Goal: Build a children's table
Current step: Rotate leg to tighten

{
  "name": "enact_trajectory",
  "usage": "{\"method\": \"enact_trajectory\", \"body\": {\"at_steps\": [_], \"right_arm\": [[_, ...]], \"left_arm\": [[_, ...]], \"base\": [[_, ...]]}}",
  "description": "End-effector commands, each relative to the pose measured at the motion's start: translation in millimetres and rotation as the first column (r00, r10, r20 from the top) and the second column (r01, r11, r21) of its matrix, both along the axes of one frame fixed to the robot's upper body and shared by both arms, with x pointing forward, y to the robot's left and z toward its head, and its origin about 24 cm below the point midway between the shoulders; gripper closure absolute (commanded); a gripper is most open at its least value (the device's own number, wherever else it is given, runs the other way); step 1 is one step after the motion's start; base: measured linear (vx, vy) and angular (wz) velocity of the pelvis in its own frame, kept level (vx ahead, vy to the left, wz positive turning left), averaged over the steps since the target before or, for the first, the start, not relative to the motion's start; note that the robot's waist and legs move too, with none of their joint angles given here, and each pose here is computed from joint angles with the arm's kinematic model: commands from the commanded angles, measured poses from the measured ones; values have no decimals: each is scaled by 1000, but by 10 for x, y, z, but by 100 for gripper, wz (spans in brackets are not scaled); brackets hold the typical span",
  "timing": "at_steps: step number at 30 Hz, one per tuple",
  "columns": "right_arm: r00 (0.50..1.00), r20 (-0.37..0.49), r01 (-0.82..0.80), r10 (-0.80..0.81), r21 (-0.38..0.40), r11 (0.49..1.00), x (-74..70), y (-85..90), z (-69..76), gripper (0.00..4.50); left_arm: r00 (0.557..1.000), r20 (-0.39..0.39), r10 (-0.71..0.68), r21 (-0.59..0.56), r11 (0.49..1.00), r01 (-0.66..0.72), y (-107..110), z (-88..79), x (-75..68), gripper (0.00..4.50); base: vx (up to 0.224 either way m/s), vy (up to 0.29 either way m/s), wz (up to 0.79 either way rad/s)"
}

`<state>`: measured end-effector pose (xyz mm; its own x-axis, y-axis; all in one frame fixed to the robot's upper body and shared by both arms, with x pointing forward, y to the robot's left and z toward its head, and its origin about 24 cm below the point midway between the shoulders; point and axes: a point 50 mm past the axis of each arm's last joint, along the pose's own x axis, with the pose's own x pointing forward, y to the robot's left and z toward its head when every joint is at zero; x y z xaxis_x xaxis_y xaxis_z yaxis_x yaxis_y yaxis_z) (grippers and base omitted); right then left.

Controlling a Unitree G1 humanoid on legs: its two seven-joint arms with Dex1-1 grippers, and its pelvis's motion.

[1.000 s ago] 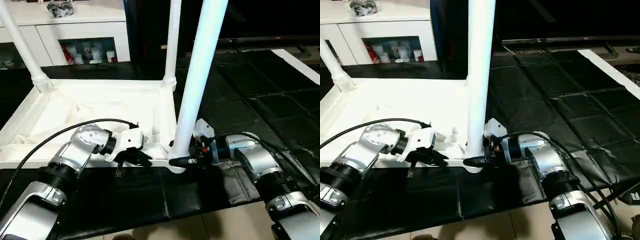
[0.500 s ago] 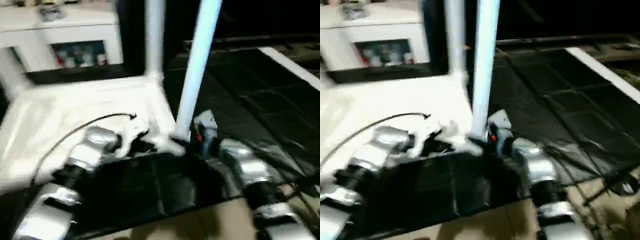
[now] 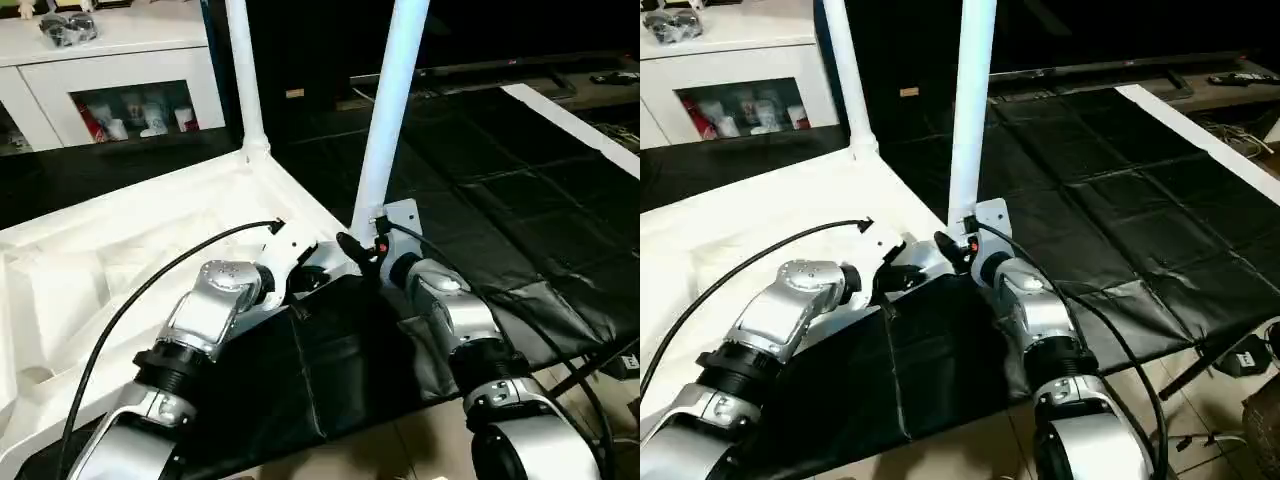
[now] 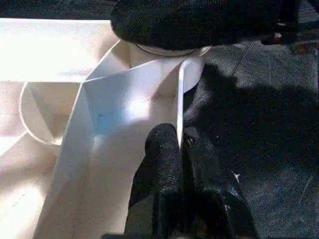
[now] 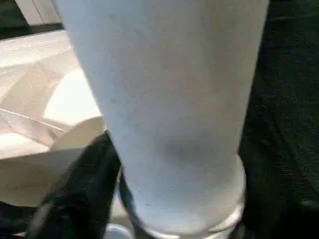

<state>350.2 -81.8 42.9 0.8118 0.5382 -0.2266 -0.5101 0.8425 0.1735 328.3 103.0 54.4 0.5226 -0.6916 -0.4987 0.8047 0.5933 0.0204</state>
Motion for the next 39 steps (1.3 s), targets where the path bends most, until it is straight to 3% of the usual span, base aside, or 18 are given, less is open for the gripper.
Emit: {"method": "enact_trajectory", "body": {"at_steps": [1, 7, 10, 13, 17, 18, 20, 22, 28, 33, 34, 38, 39], "right_arm": [[984, -84, -154, 158, 54, 987, -172, 334, -179, 75], [970, -2, -241, 241, -4, 970, -206, 58, -141, 10], [942, 53, -329, 331, -50, 943, -257, -199, -75, 4], [920, 70, -380, 385, -74, 922, -289, -344, -31, 4], [856, 88, -502, 510, -96, 859, -360, -591, 108, 4], [824, 75, -554, 562, -108, 826, -385, -646, 159, 4], [798, 64, -589, 599, -123, 799, -402, -667, 184, 4], [727, 21, -673, 686, -176, 719, -444, -657, 205, 4], [615, -50, -775, 787, -221, 592, -494, -561, 174, 4], [567, -85, -816, 820, -195, 544, -512, -495, 156, 4], [564, -85, -819, 821, -185, 544, -495, -475, 156, 31], [552, -90, -828, 829, -174, 533, -490, -473, 154, 41], [545, -92, -833, 833, -165, 527, -493, -472, 154, 64]], "left_arm": [[991, 114, -74, -44, 996, 79, -173, 223, 28, 450], [981, 139, -136, -4, 990, 137, 23, 207, 65, 450], [973, 117, -199, 27, 980, 197, 168, 185, 56, 450], [963, 101, -252, 52, 968, 247, 242, 173, 34, 450], [909, 59, -412, 69, 910, 408, 349, 153, -58, 450], [873, 26, -487, 87, 871, 483, 389, 129, -104, 450], [852, 2, -524, 90, 848, 522, 409, 116, -133, 450], [818, -39, -574, 79, 814, 575, 425, 101, -173, 450], [751, -94, -654, 80, 747, 661, 413, 61, -249, 450], [721, -105, -685, 91, 715, 693, 406, 50, -262, 450], [713, -110, -693, 97, 706, 702, 408, 50, -264, 450], [705, -112, -700, 99, 698, 709, 410, 56, -272, 450], [704, -112, -701, 101, 697, 710, 415, 57, -275, 450]], "base": [[0, 0, 0], [0, 0, 0], [0, 0, 0], [0, 0, 0], [0, 0, 0], [0, 0, 0], [0, 0, 0], [0, 0, 0], [0, 0, 0], [0, 0, 0], [0, 0, 0], [0, 0, 0], [0, 0, 0]]}}
